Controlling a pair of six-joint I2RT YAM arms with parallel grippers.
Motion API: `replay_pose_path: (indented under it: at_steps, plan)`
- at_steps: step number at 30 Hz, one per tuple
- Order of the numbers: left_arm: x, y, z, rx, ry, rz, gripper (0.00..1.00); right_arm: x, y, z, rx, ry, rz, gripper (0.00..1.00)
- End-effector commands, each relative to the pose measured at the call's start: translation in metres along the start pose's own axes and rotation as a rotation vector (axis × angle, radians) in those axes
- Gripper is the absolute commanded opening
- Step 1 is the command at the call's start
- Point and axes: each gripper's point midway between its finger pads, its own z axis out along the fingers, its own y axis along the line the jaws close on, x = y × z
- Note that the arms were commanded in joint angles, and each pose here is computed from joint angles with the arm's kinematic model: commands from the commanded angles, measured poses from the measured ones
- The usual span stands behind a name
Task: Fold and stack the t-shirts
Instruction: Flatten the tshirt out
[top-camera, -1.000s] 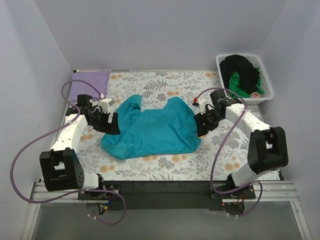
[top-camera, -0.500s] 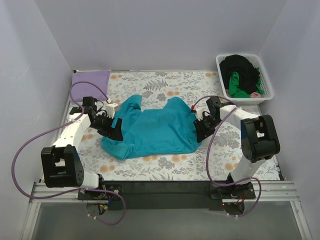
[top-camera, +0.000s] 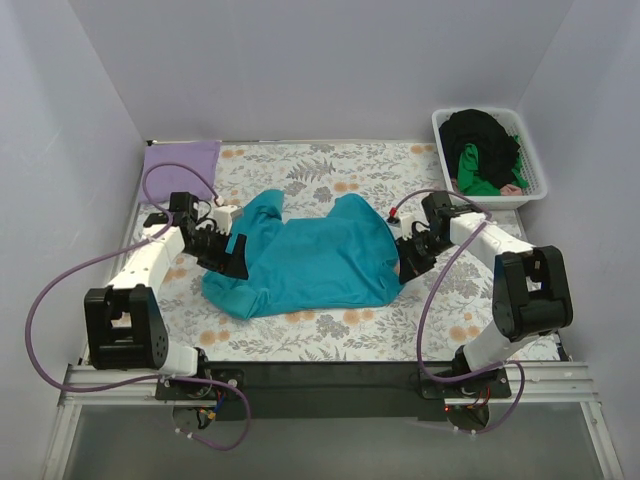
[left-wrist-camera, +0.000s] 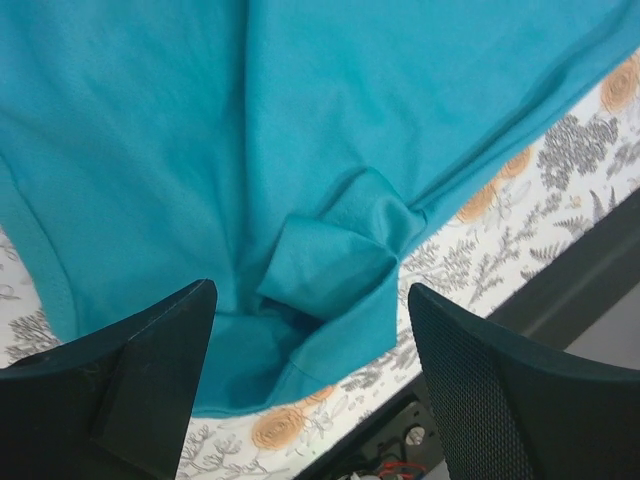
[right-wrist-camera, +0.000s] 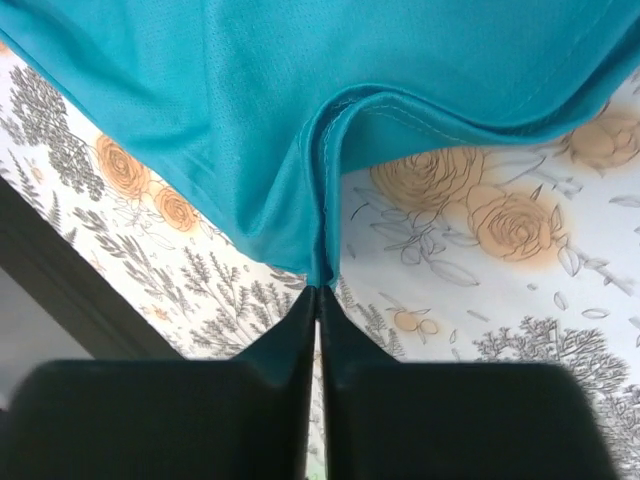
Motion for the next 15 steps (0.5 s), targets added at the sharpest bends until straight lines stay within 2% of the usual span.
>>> replay_pose_path:
  at_steps: [1,4,5,12,15]
  plan:
    - [-0.031,0.016,-0.002,-0.068,-0.080,0.004,0.76,0.017,0.007,-0.003,-0.029,0.037,0.039,0.02]
    - [-0.039,0.019,0.012,-0.070,-0.061,-0.019,0.68,0.023,0.007,-0.002,-0.045,0.047,0.050,0.01]
    - [-0.039,0.017,0.020,-0.065,-0.042,-0.017,0.61,0.024,0.008,-0.001,-0.047,0.047,0.048,0.01]
    - [-0.035,0.027,0.049,-0.123,0.016,-0.059,0.57,0.025,-0.002,-0.007,-0.004,0.042,0.062,0.01]
    - [-0.027,0.038,0.067,-0.144,0.066,-0.103,0.50,0.028,-0.013,-0.008,0.008,0.044,0.100,0.01]
